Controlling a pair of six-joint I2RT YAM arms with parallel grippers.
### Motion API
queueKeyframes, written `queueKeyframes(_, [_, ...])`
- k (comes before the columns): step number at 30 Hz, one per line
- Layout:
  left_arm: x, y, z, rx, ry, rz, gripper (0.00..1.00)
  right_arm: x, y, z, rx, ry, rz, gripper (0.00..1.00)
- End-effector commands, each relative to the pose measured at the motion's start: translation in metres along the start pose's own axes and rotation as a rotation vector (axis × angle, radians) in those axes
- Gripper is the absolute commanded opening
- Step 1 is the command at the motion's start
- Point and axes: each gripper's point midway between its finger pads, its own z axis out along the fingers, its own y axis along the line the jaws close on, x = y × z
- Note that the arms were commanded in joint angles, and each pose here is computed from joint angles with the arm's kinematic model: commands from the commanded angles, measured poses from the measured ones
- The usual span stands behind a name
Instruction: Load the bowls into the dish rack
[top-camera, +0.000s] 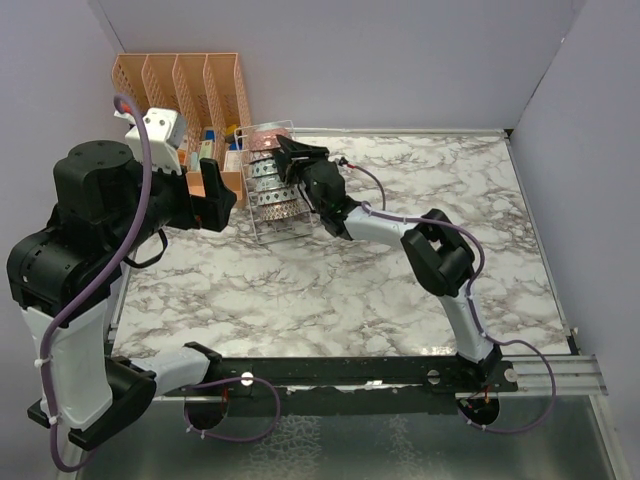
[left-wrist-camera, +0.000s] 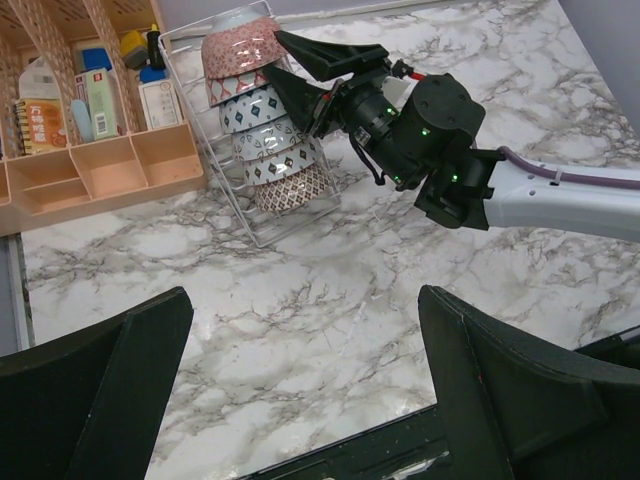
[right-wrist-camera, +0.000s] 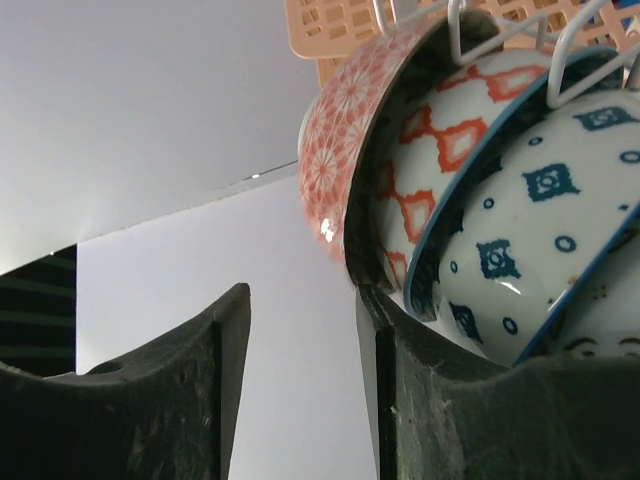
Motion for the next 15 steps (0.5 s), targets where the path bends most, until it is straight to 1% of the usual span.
queueKeyframes(1, [-0.008, -0.002, -0.005, 0.007, -0.034, -0.004, 0.99, 0.022, 0.023, -0.002, 0.002, 0.076, 0.059, 0.48])
queueKeyframes(6, [-0.008, 0.0, -0.008, -0.001, -0.038, -0.004, 0.99, 0.025, 0.027, -0.001, 0.02, 0.074, 0.057, 0.48])
queueKeyframes(15, [-0.006, 0.0, -0.005, -0.001, -0.03, -0.007, 0.99, 0.02, 0.027, -0.02, 0.055, 0.077, 0.069, 0.5])
